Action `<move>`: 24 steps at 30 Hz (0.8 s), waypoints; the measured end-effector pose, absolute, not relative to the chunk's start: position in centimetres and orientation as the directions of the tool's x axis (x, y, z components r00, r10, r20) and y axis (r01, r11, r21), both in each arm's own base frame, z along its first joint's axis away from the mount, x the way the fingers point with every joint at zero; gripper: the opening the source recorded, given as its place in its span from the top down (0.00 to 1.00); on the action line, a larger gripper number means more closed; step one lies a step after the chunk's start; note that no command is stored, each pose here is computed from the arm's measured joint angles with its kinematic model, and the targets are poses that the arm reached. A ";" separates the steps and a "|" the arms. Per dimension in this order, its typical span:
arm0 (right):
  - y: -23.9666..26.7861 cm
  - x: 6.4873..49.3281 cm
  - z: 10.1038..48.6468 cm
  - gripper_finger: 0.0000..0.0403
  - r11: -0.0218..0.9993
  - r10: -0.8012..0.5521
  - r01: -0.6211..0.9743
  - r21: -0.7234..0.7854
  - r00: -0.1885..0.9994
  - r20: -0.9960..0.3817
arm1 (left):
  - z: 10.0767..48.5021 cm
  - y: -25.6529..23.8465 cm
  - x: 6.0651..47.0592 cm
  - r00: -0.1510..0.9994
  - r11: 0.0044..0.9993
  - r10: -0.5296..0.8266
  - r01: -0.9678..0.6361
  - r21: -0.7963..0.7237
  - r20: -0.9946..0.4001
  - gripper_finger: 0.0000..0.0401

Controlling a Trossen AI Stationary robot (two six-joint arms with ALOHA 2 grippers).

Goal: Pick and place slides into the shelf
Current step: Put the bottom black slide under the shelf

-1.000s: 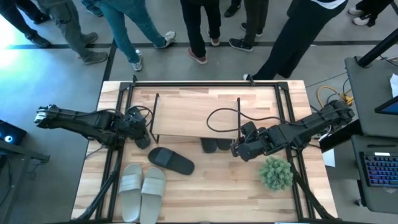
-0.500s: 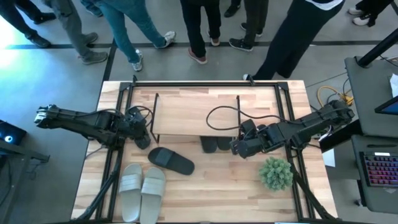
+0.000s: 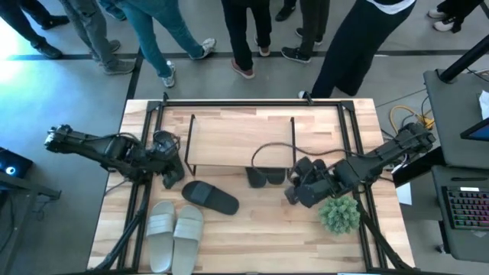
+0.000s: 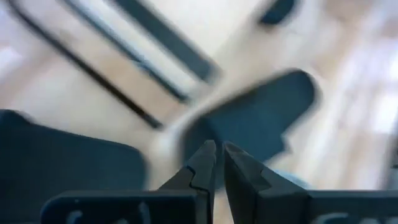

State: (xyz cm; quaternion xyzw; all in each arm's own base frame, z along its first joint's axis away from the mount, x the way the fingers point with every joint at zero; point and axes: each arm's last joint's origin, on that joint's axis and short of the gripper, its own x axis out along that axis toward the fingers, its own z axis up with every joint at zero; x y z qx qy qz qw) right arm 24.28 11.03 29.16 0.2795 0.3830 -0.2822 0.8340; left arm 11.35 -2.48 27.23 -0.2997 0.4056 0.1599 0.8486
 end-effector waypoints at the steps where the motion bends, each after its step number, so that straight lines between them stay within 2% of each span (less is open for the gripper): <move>1: 11.5 24.3 29.3 0.98 0.707 -0.237 0.657 0.261 0.568 -0.788 | 27.5 -2.9 11.5 0.636 0.762 -0.004 -0.497 -0.414 -0.772 0.97; 4: 12.5 24.3 29.4 0.98 0.730 -0.201 0.616 0.296 0.607 -0.769 | 27.8 -4.8 12.5 0.673 0.743 -0.097 -0.441 -0.504 -0.733 0.99; 7: 13.1 24.2 29.2 0.98 0.734 -0.217 0.617 0.284 0.609 -0.763 | 26.8 -7.6 13.7 0.639 0.747 -0.129 -0.440 -0.498 -0.758 1.00; 9: 13.3 24.0 29.1 0.98 0.734 -0.231 0.620 0.278 0.612 -0.756 | 25.9 -9.7 14.2 0.593 0.753 -0.104 -0.477 -0.453 -0.798 1.00; 13: 13.6 23.9 29.1 0.95 0.737 -0.229 0.616 0.278 0.615 -0.755 | 24.7 -13.4 15.1 0.444 0.750 0.042 -0.606 -0.265 -0.895 1.00; 17: 13.8 23.9 29.4 0.86 0.744 -0.204 0.602 0.289 0.617 -0.760 | 25.6 -16.3 16.9 0.267 0.755 0.118 -0.650 -0.088 -0.956 0.96; 20: 13.8 23.8 29.3 0.75 0.744 -0.177 0.598 0.298 0.607 -0.775 | 26.8 -17.6 18.5 0.198 0.749 0.183 -0.663 0.006 -0.963 0.89; 24: 13.8 23.7 29.2 0.60 0.730 -0.177 0.616 0.297 0.590 -0.788 | 27.0 -17.8 21.4 0.098 0.644 0.220 -0.761 0.069 -0.971 0.76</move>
